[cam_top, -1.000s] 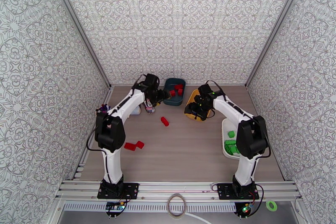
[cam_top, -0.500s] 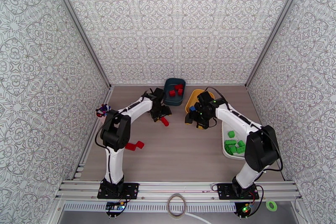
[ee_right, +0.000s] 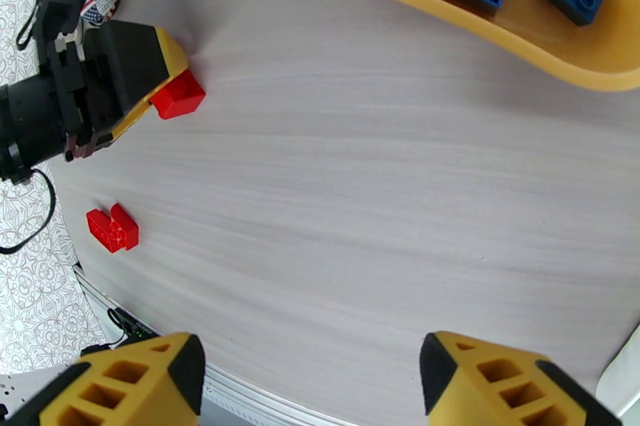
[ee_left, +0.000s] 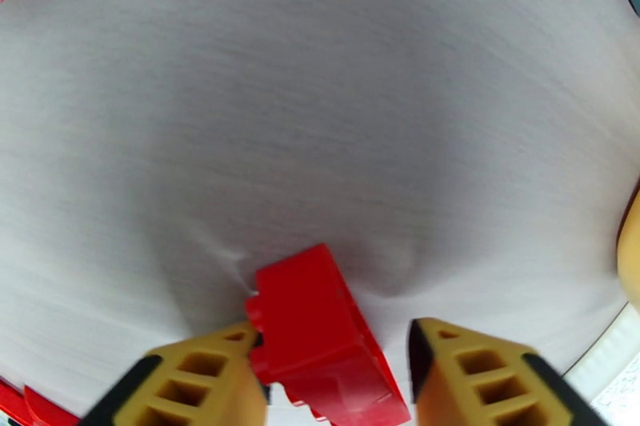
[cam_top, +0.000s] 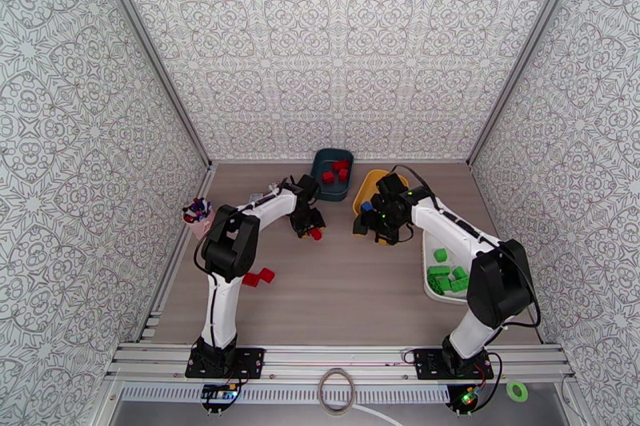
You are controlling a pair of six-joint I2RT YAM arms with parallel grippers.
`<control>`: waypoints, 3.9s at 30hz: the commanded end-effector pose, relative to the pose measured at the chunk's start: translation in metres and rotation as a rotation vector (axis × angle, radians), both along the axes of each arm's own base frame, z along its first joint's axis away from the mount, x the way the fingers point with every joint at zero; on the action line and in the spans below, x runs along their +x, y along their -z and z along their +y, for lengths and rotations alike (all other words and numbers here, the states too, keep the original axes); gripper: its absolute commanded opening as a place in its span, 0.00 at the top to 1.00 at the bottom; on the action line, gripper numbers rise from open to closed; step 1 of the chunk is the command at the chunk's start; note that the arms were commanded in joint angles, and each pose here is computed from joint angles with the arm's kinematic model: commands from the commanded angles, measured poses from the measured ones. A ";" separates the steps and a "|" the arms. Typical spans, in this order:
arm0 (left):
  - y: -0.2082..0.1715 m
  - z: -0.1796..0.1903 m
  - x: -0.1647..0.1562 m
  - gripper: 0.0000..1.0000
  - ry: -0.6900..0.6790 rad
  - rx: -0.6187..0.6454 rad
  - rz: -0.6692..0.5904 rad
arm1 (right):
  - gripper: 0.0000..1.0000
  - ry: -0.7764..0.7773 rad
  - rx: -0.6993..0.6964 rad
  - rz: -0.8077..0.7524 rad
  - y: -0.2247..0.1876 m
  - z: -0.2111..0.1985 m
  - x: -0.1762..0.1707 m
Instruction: Sort the legos into containers by color
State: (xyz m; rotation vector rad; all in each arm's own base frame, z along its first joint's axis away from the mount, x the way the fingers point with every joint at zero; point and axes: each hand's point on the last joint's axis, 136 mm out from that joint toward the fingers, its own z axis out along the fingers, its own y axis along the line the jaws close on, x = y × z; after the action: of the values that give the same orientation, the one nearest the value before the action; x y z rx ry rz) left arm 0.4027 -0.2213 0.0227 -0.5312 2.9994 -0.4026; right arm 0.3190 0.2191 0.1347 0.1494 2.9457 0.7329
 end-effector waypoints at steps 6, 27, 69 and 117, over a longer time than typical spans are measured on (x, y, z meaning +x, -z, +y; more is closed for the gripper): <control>-0.003 0.006 -0.003 0.65 0.028 0.036 -0.005 | 0.25 -0.007 0.015 -0.005 -0.001 0.007 0.007; -0.096 -0.043 0.038 0.73 0.092 -0.380 -0.244 | 0.29 -0.068 0.181 0.014 -0.005 0.082 0.043; -0.109 0.091 -0.040 0.22 -0.217 0.049 -0.309 | 0.27 -0.129 -0.038 -0.027 -0.009 0.043 -0.002; -0.012 0.207 -0.161 0.44 -0.938 0.052 0.076 | 0.29 -0.645 -0.326 -0.209 -0.010 0.176 -0.043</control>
State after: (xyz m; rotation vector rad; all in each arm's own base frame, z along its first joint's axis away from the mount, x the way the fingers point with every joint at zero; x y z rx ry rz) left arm 0.2349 -0.0117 0.0309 -1.8063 2.3996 -0.1814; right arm 0.2647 0.3986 0.1473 -0.8828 2.8480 0.3147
